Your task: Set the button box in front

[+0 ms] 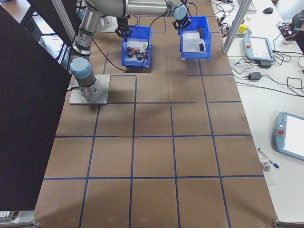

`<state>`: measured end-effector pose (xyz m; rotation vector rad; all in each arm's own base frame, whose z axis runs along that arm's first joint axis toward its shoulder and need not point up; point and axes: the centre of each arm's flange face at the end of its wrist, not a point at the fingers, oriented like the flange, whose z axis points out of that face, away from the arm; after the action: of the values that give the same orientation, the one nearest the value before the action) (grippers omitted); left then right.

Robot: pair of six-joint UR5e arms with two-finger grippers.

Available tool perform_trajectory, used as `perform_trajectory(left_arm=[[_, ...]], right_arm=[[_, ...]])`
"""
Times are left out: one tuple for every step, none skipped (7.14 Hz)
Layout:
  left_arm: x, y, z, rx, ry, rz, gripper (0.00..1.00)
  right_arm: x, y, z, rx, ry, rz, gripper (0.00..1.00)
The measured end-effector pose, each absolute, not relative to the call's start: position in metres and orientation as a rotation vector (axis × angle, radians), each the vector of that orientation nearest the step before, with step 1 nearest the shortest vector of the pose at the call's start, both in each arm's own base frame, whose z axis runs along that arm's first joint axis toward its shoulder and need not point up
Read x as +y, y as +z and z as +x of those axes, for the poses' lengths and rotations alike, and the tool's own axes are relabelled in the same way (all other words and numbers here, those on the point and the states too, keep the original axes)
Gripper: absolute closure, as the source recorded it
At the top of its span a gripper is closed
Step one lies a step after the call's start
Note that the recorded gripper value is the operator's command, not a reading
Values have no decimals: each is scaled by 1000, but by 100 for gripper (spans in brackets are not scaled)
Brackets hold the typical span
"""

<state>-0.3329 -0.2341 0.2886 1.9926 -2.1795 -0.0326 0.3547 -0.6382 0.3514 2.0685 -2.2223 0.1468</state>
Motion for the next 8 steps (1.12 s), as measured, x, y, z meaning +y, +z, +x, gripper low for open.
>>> perform_trajectory(left_arm=[[-251, 302, -314, -2140, 64, 1999, 100], [-270, 314, -294, -2119, 131, 1992, 100], [-289, 322, -273, -2124, 180, 1971, 100], [-315, 331, -254, -2114, 197, 1967, 100], [-346, 342, -237, -2096, 168, 1962, 100], [-381, 352, -221, -2097, 120, 1951, 100], [-422, 357, -211, -2098, 88, 1955, 100], [-467, 356, -209, -2097, 71, 1963, 100]], right_arm=[[-652, 362, 315, -2235, 140, 2046, 94], [-665, 373, 267, -2244, 126, 2031, 94], [-672, 382, 218, -2251, 111, 2016, 94], [-672, 387, 174, -2257, 95, 2009, 94], [-663, 389, 130, -2257, 70, 2016, 94], [-646, 388, 92, -2248, 41, 2042, 94], [-622, 386, 59, -2239, 16, 2073, 94], [-594, 382, 30, -2240, -1, 2098, 94]])
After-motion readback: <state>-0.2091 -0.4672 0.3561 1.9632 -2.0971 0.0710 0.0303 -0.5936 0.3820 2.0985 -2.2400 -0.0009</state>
